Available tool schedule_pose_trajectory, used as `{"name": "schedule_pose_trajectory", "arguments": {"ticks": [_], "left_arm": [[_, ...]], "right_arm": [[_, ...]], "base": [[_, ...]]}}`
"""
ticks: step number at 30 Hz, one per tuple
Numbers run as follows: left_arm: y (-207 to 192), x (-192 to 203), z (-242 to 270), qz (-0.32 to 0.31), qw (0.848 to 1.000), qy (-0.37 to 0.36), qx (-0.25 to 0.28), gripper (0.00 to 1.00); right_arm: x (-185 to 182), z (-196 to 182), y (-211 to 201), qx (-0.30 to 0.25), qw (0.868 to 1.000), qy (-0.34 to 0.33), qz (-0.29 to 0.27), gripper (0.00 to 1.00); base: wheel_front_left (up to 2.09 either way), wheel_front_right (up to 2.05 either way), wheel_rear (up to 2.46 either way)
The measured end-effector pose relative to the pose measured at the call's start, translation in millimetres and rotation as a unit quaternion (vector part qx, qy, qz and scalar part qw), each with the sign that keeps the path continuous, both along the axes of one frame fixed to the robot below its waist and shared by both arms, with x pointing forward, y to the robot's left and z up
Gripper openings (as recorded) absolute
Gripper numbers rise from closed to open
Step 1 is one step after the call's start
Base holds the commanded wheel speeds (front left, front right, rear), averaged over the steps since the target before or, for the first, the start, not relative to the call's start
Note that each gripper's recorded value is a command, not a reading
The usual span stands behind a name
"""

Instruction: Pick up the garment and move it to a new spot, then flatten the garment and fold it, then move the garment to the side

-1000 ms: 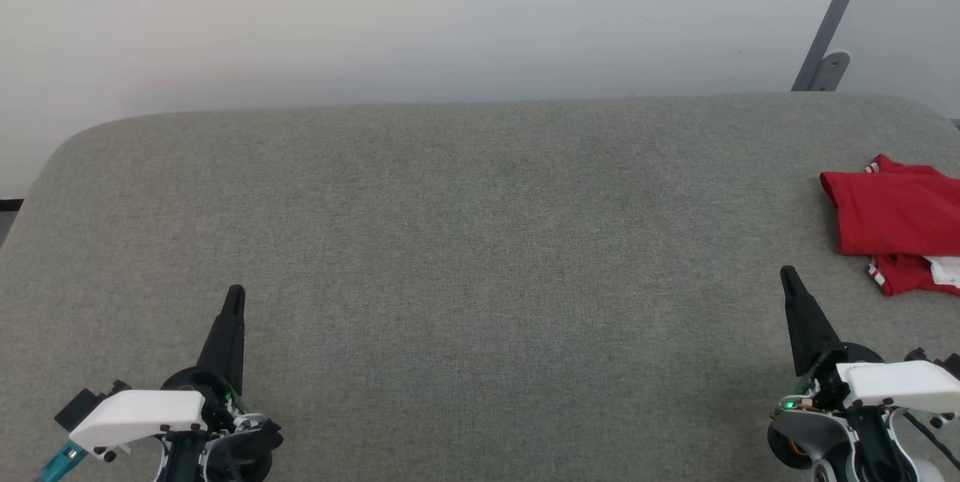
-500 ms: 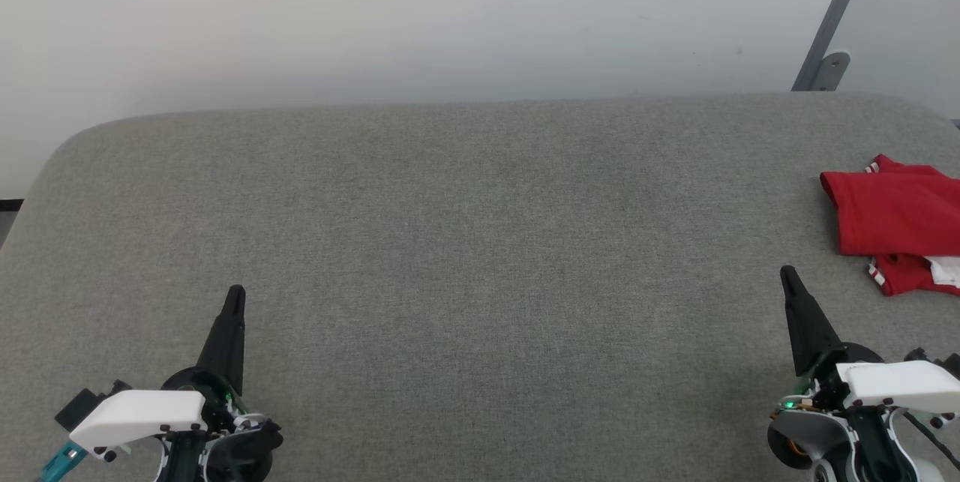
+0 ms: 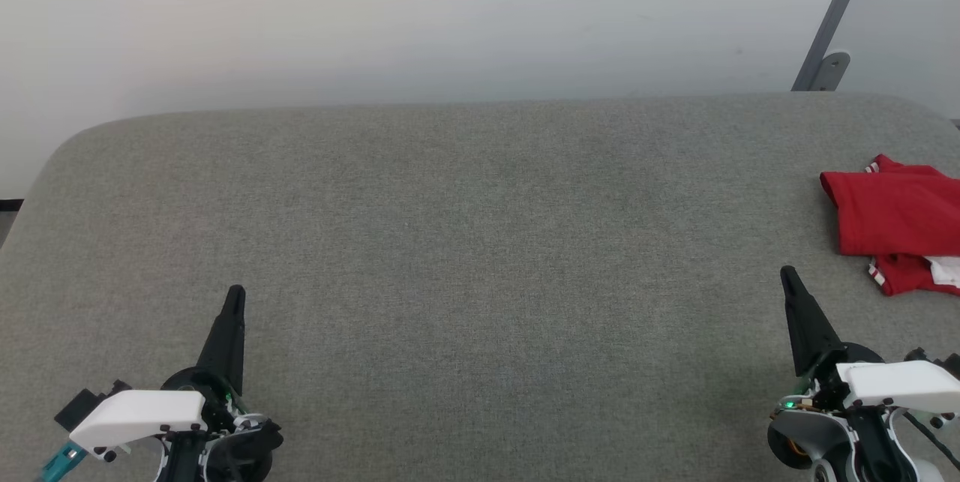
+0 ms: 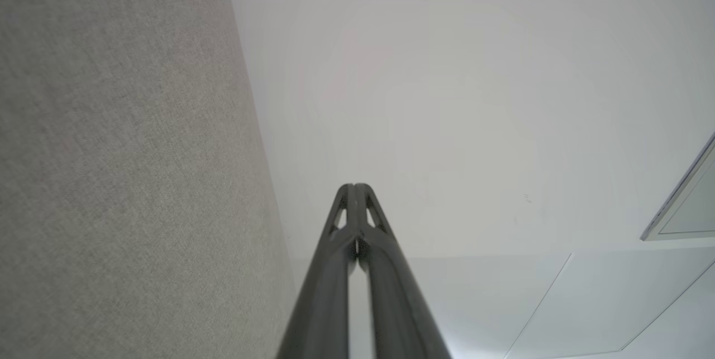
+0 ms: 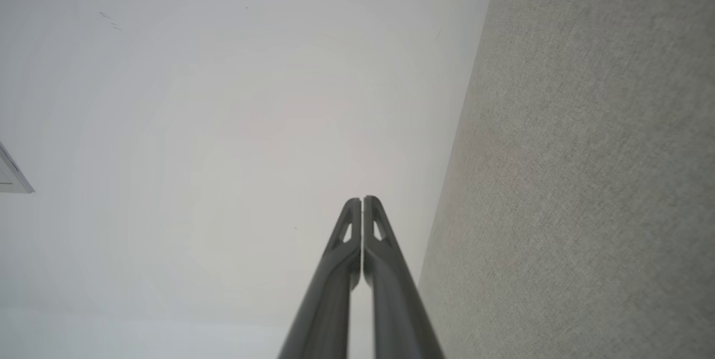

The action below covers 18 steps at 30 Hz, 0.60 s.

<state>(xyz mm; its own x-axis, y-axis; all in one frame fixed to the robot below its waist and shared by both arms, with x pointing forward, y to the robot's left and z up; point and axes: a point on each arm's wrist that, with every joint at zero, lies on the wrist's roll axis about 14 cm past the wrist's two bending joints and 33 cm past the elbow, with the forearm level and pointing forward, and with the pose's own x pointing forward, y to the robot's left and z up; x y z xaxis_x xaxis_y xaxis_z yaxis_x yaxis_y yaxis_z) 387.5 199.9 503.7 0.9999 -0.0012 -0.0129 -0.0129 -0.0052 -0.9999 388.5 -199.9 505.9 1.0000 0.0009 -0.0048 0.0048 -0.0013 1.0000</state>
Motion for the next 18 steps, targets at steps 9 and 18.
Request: {"name": "schedule_pose_trajectory", "arguments": {"ticks": [9, 18], "left_arm": [[0.0, 0.0, 0.0, 0.0, 1.0, 0.0, 0.0, 0.0], [0.0, 0.0, 0.0, 0.0, 1.0, 0.0, 0.0, 0.0]], "right_arm": [[0.0, 0.0, 0.0, 0.0, 1.0, 0.0, 0.0, 0.0], [0.0, 0.1, 0.0, 0.0, 1.0, 0.0, 0.0, 0.0]], "base": [[0.0, 0.0, 0.0], [0.0, 0.0, 0.0]]}}
